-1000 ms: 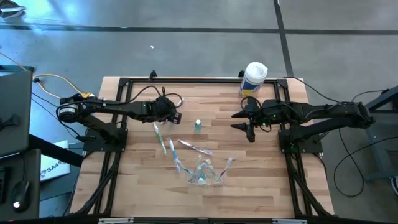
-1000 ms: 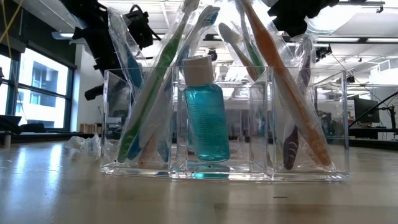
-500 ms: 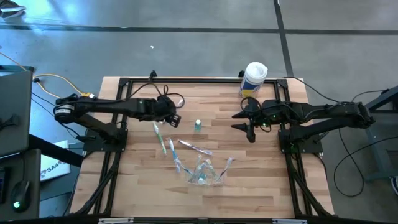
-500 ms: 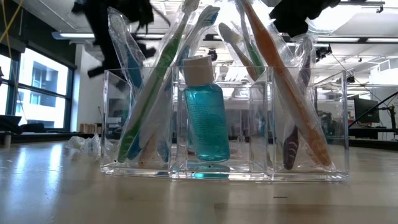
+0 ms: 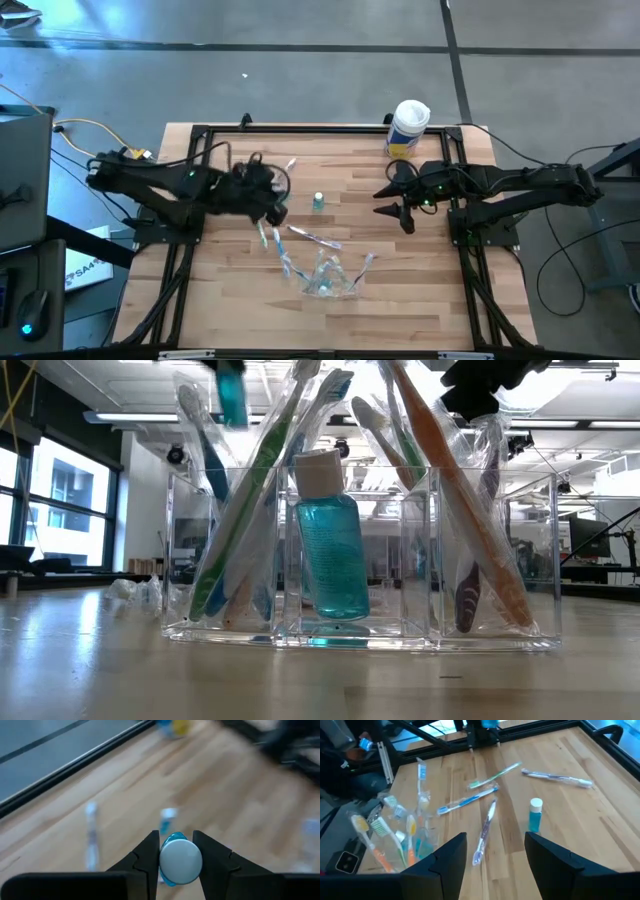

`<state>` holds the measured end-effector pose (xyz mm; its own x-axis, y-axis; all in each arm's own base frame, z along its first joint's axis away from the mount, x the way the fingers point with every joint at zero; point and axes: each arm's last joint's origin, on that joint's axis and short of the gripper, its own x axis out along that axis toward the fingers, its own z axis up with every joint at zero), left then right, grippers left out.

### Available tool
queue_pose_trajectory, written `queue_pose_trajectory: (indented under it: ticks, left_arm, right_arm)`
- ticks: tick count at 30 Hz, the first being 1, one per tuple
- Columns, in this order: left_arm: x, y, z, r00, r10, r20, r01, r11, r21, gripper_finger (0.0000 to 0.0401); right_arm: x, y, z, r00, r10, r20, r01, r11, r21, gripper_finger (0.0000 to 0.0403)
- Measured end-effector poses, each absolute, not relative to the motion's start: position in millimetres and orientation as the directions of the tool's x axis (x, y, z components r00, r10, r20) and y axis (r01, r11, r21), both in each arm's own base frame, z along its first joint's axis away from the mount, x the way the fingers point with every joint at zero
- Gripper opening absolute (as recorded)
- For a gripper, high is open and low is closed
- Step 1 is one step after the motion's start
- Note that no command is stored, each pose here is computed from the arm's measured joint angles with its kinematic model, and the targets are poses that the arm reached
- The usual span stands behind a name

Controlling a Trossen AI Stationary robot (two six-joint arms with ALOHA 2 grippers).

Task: Pick & Place toothbrushing station
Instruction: Put the mouthwash into the transparent organizer

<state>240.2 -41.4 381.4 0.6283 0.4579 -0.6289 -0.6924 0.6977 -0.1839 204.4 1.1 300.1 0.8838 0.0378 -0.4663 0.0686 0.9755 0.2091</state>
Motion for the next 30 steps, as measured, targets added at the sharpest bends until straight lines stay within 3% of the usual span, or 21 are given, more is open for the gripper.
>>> queue_pose_trajectory:
  ticks: [4,11,22,30]
  left_arm:
    - [244,-64,391,0.732,0.383,-0.563,-0.586,0.775,-0.235,0.0096]
    - [260,-103,385,0.813,0.276,-0.512,-0.444,0.863,-0.24,0.0096]
    - [253,-174,397,0.864,0.086,-0.496,-0.242,0.935,-0.258,0.0096]
    - [272,-224,377,0.855,0.001,-0.518,-0.157,0.953,-0.258,0.0096]
  right_arm:
    - [204,2,300,0.883,0.054,-0.466,0.057,0.973,0.222,0.0193]
    - [204,2,300,0.883,0.058,-0.465,0.059,0.971,0.233,0.0193]
    - [204,2,300,0.882,0.082,-0.465,0.038,0.97,0.242,0.0193]
    - [204,2,300,0.881,0.083,-0.465,0.037,0.969,0.244,0.0193]
